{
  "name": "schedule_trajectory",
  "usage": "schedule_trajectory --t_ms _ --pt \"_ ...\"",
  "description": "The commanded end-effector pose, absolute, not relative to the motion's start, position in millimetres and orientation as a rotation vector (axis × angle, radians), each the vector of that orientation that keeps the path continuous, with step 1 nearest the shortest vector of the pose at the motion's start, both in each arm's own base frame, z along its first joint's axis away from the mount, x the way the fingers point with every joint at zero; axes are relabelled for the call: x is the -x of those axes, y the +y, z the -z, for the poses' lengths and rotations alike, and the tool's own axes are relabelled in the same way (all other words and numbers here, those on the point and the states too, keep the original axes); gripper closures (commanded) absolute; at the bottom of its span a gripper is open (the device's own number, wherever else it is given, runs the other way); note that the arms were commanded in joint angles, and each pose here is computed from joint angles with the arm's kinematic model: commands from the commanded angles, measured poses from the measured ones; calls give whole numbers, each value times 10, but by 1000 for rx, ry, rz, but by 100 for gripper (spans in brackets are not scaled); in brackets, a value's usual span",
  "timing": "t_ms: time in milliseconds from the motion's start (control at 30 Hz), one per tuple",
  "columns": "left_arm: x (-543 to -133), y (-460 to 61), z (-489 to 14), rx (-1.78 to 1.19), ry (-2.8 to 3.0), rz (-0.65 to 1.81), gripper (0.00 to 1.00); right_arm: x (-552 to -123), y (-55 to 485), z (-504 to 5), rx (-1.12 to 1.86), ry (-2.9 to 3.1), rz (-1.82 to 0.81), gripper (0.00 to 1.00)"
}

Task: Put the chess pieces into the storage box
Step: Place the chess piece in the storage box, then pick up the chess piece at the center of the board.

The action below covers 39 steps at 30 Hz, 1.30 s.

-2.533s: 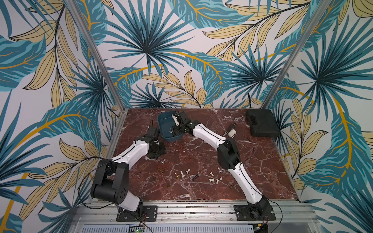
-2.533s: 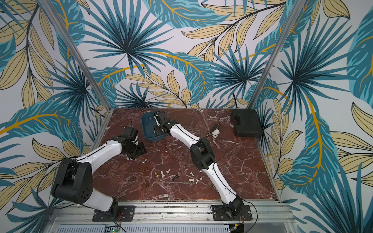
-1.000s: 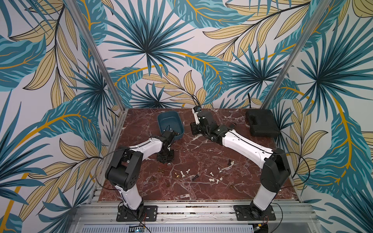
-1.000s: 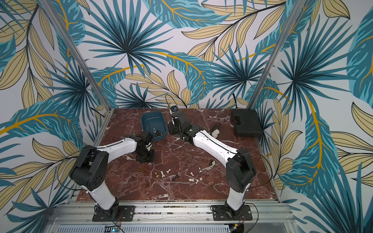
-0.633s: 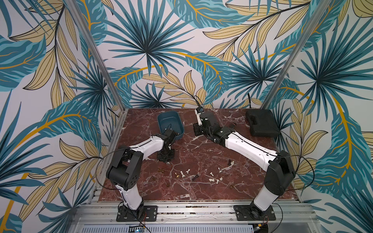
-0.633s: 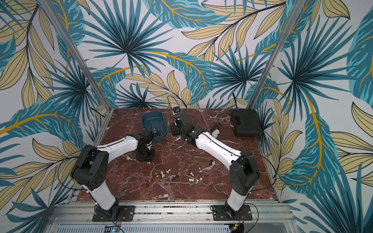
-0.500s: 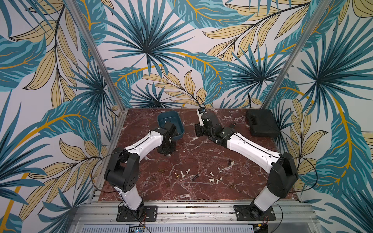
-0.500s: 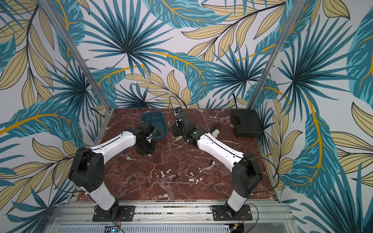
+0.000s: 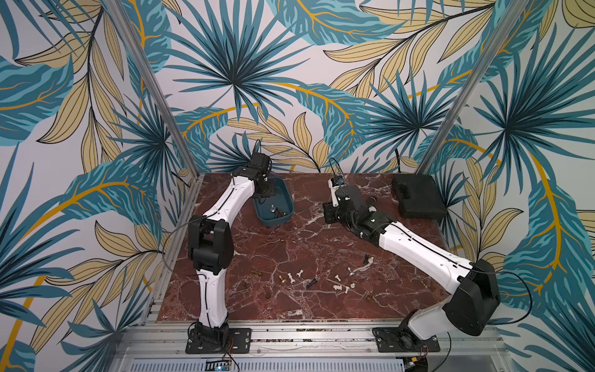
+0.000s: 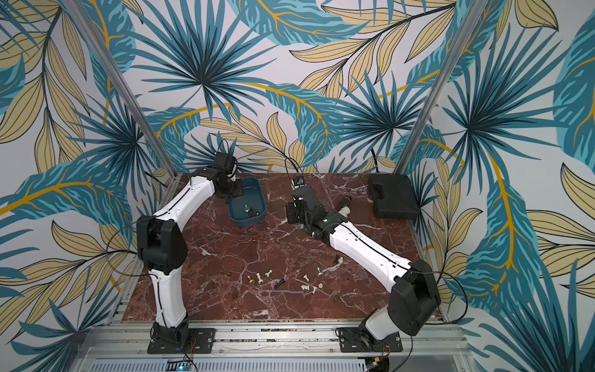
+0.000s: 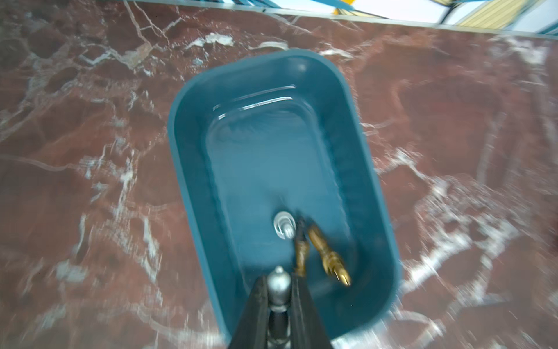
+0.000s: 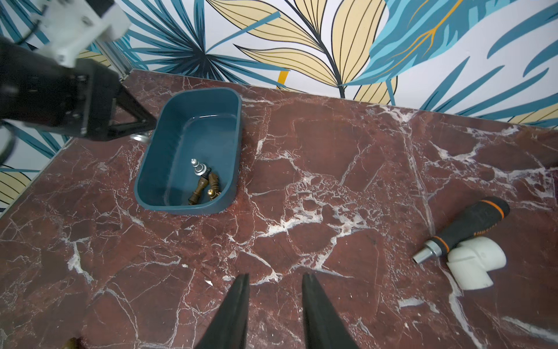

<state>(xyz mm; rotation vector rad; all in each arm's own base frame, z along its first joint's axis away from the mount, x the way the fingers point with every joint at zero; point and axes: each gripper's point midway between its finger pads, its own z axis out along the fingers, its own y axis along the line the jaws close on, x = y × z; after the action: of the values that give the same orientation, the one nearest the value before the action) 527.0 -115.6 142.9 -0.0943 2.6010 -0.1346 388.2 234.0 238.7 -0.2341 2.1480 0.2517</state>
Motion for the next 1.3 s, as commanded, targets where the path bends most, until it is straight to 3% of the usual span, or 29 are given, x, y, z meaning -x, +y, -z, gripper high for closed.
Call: schedule_trajectory --t_ms 0,167,333,500,700,867,1033,1267 --pt "-5582 -1139 -1378 30 2545 68 97 -3775 2246 -2272 203 2198 -242 66" --pt "-5824 -1099 -1134 18 2557 -4 92 -3627 2098 -2243 161 2226 -227 66" --pt "-5913 -1083 -866 10 2603 -49 78 -3464 1912 -2239 127 2240 -192 66" --pt "-5900 -1099 -1092 35 2572 -17 61 -3286 1645 -2219 38 2279 -116 63" --pt "-5681 -1095 -1936 43 2480 38 60 -2870 1189 -1918 -144 2409 25 59" --pt "-5256 -1163 -2484 10 2394 109 60 -2573 933 -1486 -258 2497 99 54" --pt "-4870 -1206 -2652 5 2335 167 60 -2528 845 -1153 -300 2574 194 56" --pt "-4588 -1289 -2440 -8 2404 247 60 -2602 717 -802 -369 2613 214 63"
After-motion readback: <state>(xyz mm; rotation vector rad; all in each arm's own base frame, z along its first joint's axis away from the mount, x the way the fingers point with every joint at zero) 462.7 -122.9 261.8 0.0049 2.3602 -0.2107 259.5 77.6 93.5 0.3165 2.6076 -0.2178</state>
